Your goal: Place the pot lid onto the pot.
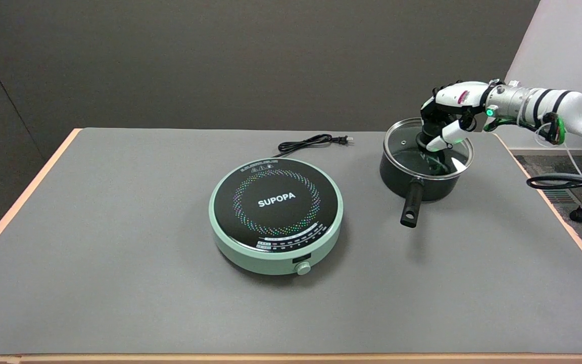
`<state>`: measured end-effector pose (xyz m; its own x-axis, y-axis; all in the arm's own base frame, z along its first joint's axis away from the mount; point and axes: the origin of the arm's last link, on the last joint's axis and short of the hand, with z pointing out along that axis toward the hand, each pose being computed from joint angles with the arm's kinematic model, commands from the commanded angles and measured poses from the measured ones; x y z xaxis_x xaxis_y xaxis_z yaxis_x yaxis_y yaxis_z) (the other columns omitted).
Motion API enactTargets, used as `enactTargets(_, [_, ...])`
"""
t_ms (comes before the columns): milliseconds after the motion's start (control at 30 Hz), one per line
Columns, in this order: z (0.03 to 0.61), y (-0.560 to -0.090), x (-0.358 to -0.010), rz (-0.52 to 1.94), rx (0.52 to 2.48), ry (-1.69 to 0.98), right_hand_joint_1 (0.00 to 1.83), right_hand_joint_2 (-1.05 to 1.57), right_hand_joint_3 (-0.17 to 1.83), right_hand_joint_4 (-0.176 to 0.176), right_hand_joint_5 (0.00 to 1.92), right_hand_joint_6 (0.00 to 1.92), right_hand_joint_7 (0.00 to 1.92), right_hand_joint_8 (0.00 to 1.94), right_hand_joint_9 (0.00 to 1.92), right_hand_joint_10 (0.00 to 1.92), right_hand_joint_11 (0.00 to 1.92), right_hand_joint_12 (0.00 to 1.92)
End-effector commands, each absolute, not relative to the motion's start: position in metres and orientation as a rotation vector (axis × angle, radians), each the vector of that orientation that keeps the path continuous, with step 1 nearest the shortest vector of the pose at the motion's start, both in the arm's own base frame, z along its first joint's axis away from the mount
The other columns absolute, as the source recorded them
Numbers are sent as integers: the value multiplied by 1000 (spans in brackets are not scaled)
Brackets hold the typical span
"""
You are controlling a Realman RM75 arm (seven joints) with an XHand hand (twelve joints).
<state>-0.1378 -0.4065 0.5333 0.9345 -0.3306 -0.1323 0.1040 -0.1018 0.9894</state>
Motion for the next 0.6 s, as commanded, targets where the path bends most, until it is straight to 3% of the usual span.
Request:
enactTargets(33, [535,-418,-141,-392,1607,-174,1215,1020,292,-60,762,1313,1029,1041,930,1402,699,1343])
enactTargets(600, [537,-420,-149,-404,1590,-186,1215,1021,291,-61,762,1314,1029,1041,930,1397,687,1348])
